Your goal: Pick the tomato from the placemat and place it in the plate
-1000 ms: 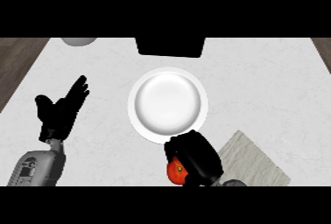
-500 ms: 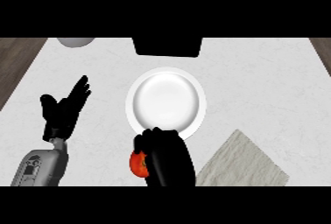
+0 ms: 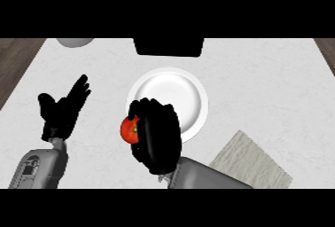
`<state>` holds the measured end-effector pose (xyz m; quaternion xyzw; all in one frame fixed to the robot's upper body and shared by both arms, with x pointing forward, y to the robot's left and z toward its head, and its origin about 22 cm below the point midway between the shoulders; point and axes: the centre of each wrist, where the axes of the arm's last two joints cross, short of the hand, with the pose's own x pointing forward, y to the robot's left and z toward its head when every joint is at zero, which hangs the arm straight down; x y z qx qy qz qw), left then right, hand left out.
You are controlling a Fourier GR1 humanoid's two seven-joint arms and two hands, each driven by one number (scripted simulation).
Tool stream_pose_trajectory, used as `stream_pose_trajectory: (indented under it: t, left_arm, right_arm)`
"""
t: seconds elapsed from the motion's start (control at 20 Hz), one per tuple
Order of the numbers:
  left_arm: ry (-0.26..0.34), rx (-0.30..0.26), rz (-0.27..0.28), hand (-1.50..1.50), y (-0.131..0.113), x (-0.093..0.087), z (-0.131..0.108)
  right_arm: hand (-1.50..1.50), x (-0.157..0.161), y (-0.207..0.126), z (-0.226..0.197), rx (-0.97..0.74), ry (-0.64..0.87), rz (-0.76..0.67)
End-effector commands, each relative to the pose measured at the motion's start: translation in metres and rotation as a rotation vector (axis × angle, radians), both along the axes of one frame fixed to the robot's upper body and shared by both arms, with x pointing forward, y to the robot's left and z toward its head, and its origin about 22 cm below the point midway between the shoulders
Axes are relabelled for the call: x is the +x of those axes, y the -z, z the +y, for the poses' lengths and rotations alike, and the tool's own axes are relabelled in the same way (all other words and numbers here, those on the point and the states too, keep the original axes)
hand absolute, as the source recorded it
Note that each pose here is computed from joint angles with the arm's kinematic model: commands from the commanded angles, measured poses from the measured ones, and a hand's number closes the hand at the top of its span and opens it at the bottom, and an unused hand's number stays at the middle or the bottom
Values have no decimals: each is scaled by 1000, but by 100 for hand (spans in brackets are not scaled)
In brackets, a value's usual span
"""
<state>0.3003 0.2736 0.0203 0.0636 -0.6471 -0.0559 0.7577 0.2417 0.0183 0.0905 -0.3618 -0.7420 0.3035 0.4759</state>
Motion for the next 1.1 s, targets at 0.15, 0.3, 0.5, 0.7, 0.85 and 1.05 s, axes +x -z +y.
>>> stream_pose_trajectory:
  t: [0.15, 0.3, 0.5, 0.7, 0.85, 1.05]
  left_arm:
    - [-21, 8, 1, 0, 9, -7, 5]
    - [-41, 0, -13, 0, 2, -18, 10]
    - [-18, 3, -6, 0, 12, -18, 2]
    - [-25, 4, -9, 0, -20, -10, 3]
    - [-40, 10, -17, 0, -13, -7, 2]
    - [-32, -14, 8, 0, 6, -12, 10]
  right_arm:
    - [150, 46, 16, -2, 57, 99, 26]
    - [150, 72, 16, -8, -30, 106, 85]
    - [150, 96, 51, -40, -135, 80, 200]
    - [-150, 95, 58, -45, 61, 58, 368]
    - [-150, 106, 73, -58, 18, -49, 367]
    - [-150, 107, 57, -47, 84, -92, 197]
